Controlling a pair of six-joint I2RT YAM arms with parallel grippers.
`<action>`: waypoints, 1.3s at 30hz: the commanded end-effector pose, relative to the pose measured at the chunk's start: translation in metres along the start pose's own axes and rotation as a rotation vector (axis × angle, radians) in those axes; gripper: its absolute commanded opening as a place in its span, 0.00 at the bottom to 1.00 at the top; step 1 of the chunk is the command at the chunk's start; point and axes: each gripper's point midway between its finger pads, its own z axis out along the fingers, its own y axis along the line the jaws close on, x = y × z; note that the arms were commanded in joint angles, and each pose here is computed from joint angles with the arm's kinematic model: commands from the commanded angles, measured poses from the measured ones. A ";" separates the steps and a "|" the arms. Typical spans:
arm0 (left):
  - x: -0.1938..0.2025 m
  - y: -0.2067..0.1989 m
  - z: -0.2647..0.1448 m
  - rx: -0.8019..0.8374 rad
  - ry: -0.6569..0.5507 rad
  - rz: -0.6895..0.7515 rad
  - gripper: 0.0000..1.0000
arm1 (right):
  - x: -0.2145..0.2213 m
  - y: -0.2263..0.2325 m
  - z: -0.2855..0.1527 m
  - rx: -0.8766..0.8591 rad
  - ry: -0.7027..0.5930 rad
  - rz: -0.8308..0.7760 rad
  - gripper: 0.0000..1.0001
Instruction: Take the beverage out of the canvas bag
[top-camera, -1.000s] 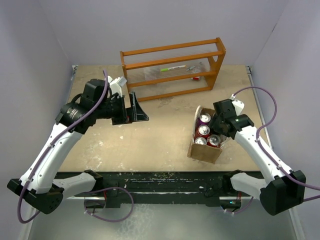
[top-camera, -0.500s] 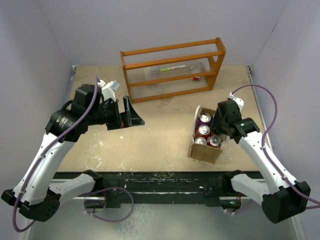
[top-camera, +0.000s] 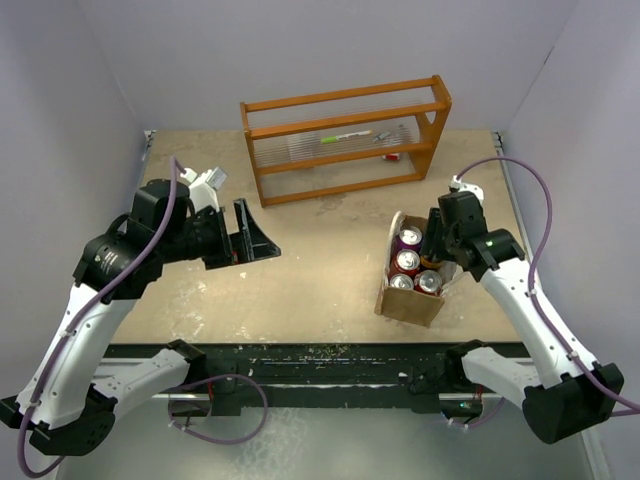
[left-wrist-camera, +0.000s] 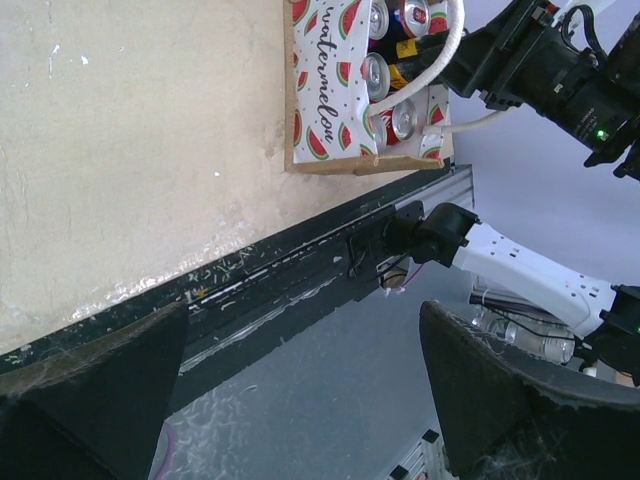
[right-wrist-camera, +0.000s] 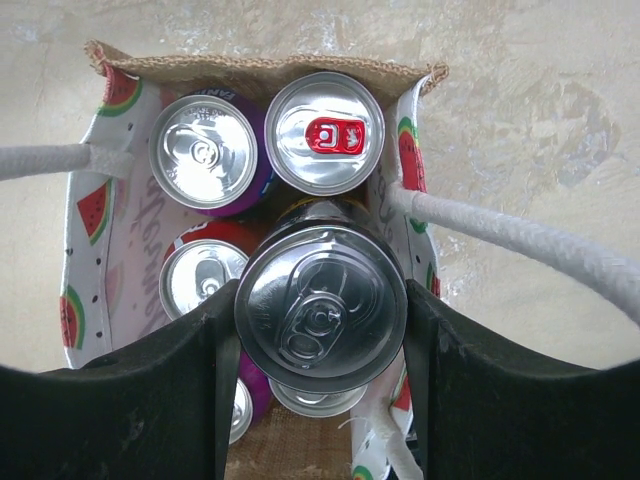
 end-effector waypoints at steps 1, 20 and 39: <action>-0.001 0.001 -0.003 -0.001 -0.019 -0.020 0.99 | -0.045 0.013 -0.022 -0.076 -0.131 0.012 0.07; 0.002 0.007 0.005 -0.016 0.002 -0.013 0.99 | -0.067 0.022 -0.074 -0.169 -0.117 0.029 0.01; 0.002 0.012 0.012 -0.036 0.018 -0.010 0.99 | -0.112 0.026 -0.131 -0.270 -0.263 -0.076 0.00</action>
